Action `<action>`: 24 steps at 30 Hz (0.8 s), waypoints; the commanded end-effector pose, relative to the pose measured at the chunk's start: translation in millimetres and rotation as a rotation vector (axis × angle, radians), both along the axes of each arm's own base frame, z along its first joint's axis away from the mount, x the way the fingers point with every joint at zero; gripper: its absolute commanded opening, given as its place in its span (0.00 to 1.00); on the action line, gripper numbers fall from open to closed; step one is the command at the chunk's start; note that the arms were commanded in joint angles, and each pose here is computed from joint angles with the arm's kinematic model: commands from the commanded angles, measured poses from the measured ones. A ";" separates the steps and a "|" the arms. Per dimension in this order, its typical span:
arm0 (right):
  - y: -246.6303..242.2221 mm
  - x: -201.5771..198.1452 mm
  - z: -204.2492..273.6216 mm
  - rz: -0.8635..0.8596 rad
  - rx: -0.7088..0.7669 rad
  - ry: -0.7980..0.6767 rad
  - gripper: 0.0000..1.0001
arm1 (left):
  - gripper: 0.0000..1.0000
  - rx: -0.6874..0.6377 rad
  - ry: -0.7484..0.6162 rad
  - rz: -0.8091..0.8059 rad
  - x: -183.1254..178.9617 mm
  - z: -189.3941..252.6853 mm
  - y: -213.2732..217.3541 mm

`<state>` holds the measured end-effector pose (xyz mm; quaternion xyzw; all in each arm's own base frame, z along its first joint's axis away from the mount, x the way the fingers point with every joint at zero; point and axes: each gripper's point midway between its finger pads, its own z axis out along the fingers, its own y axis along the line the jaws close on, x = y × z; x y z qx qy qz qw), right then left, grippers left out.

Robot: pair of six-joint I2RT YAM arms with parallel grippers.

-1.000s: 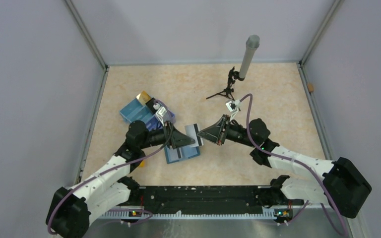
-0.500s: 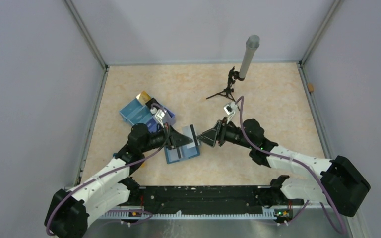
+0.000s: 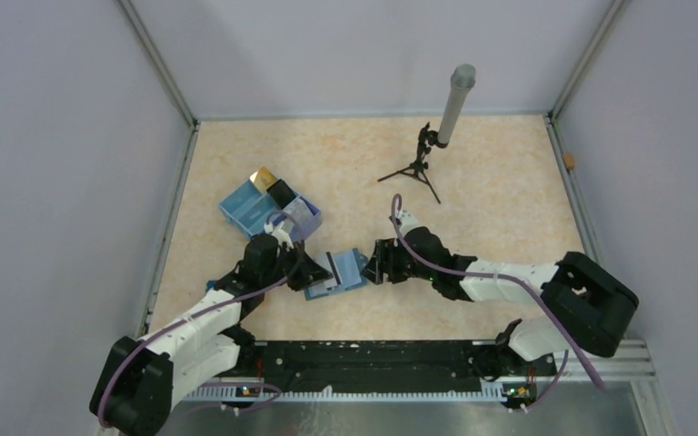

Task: Put the credit cards into the card holder
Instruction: Insert the credit card into the card holder.

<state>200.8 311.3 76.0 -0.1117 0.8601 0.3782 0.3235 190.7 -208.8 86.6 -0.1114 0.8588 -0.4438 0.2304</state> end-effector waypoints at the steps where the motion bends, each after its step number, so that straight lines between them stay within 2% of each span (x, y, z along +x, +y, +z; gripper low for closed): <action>1: 12.0 15.8 -1.8 -0.054 -0.001 0.008 0.64 | 0.00 0.012 0.007 0.010 0.6 -11.3 8.9; 8: 24.9 16.3 -17.3 -0.038 0.008 0.060 0.56 | 0.00 0.015 0.042 0.038 -1.6 -26.7 26.4; 15: 38.0 14.9 -24.3 -0.009 0.019 0.090 0.56 | 0.00 0.018 0.048 0.034 -3.3 -29.6 29.0; 18: 40.8 13.5 -30.2 -0.009 -0.009 0.103 0.55 | 0.00 0.019 0.049 0.034 -3.0 -30.5 29.7; 24: 32.6 15.6 -48.5 -0.059 -0.122 0.119 0.44 | 0.00 0.011 0.053 0.024 -3.1 -30.8 28.4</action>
